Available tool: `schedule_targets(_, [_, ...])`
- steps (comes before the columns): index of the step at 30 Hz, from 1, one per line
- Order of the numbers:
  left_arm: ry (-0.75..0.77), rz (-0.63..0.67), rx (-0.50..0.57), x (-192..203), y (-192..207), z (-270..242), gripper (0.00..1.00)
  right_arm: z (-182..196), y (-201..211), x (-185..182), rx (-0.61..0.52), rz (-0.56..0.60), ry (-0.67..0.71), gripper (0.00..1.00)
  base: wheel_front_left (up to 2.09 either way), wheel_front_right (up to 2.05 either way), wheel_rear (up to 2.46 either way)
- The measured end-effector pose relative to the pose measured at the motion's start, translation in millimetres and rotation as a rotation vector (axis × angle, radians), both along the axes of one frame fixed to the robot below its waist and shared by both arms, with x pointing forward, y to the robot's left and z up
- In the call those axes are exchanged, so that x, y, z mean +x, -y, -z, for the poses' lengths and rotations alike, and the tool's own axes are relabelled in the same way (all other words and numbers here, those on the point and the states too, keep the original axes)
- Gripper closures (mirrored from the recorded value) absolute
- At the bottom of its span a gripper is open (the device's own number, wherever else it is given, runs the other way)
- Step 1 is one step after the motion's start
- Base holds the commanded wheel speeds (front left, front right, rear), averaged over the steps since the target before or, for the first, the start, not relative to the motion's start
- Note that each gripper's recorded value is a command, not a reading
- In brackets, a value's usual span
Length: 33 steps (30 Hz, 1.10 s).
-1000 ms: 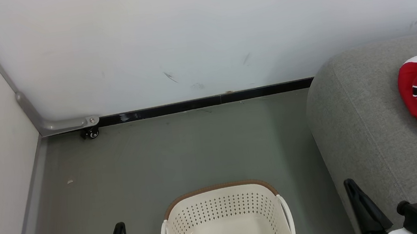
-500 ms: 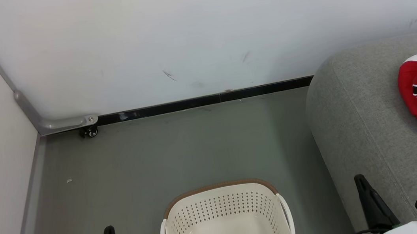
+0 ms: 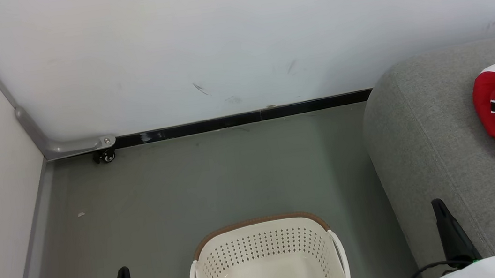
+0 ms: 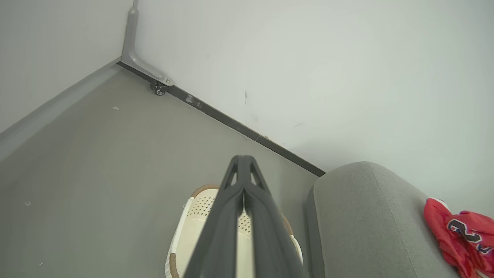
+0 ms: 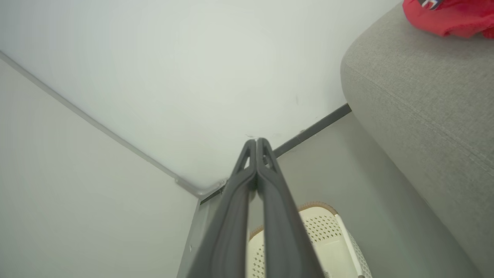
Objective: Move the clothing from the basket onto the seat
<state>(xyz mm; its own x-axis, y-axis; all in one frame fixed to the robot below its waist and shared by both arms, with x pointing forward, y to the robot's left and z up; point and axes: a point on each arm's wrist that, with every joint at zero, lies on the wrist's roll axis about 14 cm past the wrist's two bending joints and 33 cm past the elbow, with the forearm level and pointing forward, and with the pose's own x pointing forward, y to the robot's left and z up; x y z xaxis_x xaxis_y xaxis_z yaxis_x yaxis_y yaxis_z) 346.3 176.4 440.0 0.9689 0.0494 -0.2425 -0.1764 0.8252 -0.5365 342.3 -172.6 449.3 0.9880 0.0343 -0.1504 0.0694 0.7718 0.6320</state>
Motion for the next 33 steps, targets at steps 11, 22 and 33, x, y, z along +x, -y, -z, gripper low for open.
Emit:
schedule_targets(11, [-0.016,-0.031,-0.176,1,-2,2,1.0,-3,6,4,0.155,0.039,-0.006,1.0,0.0,0.0,0.0])
schedule_targets(22, [0.003,-0.049,-0.352,5,-2,-4,1.0,-9,13,10,0.311,0.075,0.004,1.0,0.0,0.0,0.0])
schedule_targets(33, [0.024,-0.072,-0.525,12,-4,-10,1.0,-14,19,15,0.465,0.109,0.014,1.0,0.0,0.0,0.0])
